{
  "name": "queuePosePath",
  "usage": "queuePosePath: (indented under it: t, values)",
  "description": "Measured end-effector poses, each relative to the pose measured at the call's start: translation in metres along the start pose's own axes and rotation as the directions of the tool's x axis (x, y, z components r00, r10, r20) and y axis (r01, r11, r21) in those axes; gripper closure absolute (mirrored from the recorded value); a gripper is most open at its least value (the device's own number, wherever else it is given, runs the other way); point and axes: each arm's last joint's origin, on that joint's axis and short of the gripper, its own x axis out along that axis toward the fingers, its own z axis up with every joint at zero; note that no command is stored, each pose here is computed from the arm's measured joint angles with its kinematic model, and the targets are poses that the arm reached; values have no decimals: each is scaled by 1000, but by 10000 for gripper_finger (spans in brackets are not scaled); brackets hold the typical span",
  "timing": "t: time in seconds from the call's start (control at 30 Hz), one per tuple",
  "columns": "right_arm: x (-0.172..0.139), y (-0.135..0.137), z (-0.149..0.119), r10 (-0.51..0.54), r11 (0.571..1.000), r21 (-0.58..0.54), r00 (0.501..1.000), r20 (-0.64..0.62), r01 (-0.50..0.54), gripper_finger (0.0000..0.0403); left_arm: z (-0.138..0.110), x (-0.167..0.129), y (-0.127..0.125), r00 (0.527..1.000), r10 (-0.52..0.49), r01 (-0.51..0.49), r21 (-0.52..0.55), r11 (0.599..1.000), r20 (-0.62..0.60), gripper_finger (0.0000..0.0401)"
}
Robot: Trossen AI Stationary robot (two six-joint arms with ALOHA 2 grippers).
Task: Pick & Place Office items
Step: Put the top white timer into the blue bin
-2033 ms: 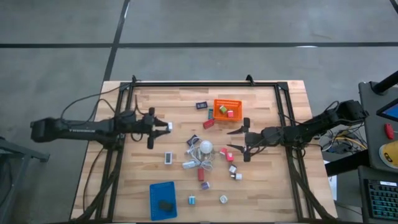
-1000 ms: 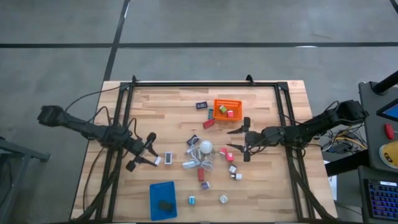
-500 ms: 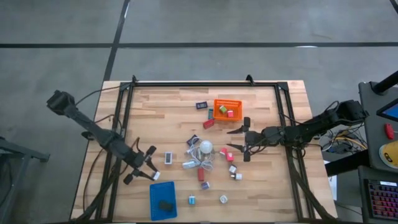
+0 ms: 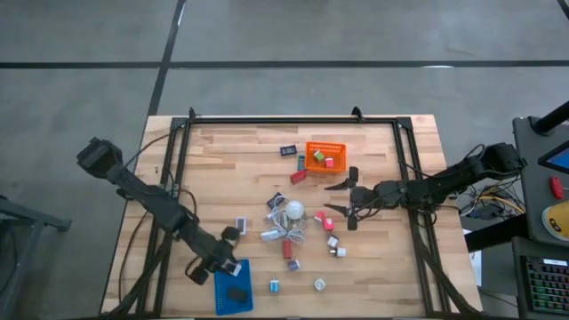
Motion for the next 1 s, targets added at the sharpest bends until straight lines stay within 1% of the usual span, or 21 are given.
queuePosePath:
  t: [0.2, 0.3, 0.47, 0.67, 1.0]
  values:
    - [0, 0, -1, 0, 1000, 13, 1000, -7, 0, 175, 17, 18, -8, 994, -21, 24, 24, 999, -105, 270]
    - [0, 0, -1, 0, 1000, 15, 1000, -15, 0, 175, 15, 29, -7, 986, -10, 14, 20, 1000, -169, 270]
    - [0, 0, -2, 1, 1000, 21, 1000, -19, 0, 175, 12, 43, -7, 976, -24, 28, 16, 999, -219, 270]
    - [0, 0, -2, 1, 1000, 28, 1000, -21, 0, 175, 10, 47, -7, 970, -57, 55, -17, 998, -237, 270]
    - [0, 0, -2, 1, 1000, 31, 1000, -23, -1, 175, 9, 53, -8, 969, -87, 80, -37, 996, -231, 270]
